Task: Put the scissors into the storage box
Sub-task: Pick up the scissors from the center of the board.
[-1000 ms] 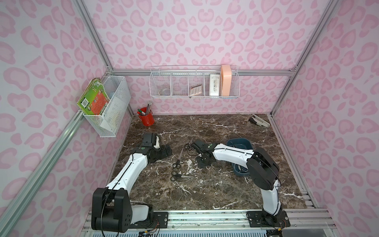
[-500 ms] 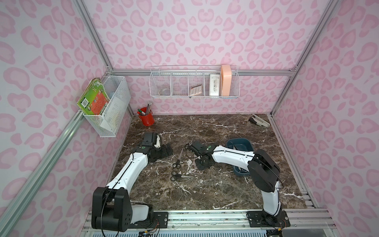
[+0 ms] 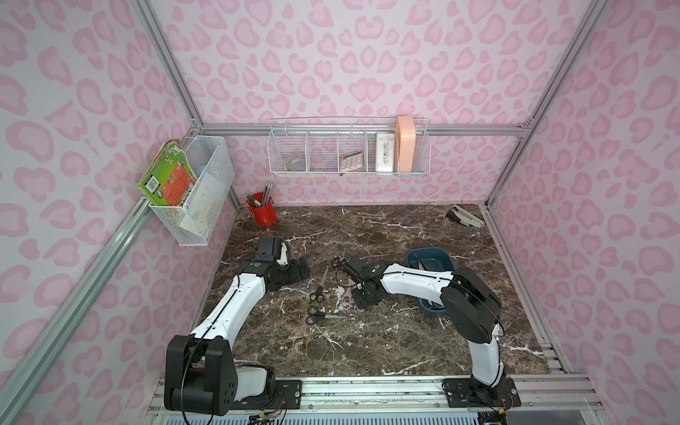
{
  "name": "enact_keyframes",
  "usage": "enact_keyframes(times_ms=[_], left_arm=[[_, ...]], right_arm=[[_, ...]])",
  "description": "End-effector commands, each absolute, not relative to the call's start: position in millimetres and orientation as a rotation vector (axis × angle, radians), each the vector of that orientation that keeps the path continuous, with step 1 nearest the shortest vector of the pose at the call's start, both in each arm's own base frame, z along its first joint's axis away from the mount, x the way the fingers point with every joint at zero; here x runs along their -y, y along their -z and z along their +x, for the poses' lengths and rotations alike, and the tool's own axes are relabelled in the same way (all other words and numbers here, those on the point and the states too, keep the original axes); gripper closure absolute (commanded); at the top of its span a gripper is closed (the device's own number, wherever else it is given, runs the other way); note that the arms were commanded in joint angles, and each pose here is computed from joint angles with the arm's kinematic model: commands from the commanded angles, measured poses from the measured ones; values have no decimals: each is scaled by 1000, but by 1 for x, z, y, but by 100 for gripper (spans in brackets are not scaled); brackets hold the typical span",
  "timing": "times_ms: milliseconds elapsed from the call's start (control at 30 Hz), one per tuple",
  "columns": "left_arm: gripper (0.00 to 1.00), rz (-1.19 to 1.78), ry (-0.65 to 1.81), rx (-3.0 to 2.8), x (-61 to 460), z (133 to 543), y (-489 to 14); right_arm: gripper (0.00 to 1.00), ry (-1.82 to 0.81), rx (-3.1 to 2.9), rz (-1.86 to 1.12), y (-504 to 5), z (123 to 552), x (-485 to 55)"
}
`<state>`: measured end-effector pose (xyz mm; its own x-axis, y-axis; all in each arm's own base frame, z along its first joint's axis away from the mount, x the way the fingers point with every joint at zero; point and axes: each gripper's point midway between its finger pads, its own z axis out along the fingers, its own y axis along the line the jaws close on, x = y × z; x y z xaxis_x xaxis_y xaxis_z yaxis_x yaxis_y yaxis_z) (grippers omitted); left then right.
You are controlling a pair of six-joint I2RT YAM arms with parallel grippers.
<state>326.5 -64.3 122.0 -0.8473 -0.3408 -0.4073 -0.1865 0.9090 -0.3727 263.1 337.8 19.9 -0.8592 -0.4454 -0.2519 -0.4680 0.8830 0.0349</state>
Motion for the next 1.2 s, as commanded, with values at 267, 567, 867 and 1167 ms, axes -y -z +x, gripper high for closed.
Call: enact_keyframes(times_ms=[267, 567, 867, 1167], left_arm=[[2, -373, 417, -2595, 61, 322, -123], [2, -377, 425, -2594, 62, 322, -122], [2, -370, 446, -2596, 65, 323, -121], [2, -326, 480, -2621, 78, 323, -118]], right_arm=[[93, -70, -2901, -664, 9, 255, -327], [100, -87, -2825, -670, -19, 269, -331], [100, -168, -2695, -654, -88, 287, -327], [100, -75, -2684, -543, -111, 289, -249]])
